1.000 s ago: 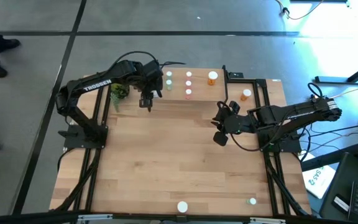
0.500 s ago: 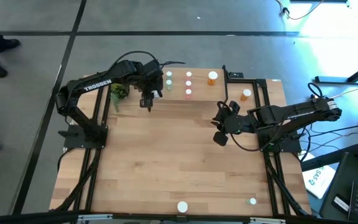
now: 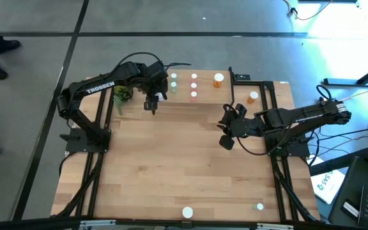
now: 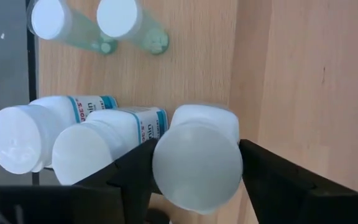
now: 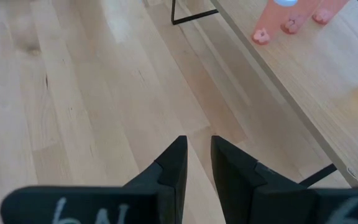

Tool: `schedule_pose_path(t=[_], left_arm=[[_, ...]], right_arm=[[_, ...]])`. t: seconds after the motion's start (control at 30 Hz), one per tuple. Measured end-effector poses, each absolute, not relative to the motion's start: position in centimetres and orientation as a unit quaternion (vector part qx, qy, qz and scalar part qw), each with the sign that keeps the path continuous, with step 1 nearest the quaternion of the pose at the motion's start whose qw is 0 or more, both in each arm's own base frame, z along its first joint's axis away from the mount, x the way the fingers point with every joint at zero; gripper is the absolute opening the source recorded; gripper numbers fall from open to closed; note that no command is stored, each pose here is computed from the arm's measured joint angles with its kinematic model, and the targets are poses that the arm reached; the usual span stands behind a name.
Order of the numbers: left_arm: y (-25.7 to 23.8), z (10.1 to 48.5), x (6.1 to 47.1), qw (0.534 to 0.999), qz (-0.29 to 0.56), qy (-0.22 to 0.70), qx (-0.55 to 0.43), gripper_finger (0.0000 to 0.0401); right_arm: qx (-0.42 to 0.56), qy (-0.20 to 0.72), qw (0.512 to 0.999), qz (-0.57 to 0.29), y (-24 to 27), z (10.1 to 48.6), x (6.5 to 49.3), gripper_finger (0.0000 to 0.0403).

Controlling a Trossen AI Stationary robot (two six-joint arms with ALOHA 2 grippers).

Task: Pick and place medicine bottles onto shelf by color
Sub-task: Put the white pill bottle on the shelf aligned with the other white pill bottles

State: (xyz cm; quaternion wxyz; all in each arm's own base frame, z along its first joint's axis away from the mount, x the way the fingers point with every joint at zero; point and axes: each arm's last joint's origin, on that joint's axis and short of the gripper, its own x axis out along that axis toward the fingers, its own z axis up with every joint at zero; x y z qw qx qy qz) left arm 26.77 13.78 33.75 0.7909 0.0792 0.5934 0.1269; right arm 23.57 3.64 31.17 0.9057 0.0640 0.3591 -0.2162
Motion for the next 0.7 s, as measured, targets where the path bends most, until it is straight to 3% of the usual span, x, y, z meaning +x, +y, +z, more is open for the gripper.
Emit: schedule_pose_path(t=[0.7], left_arm=[[14.18,33.77,26.57,0.785,0.142,0.597,0.083,0.029]], right_arm=[[0.064,0.359,0.906,-0.216,3.64,31.17,23.57,0.0074]])
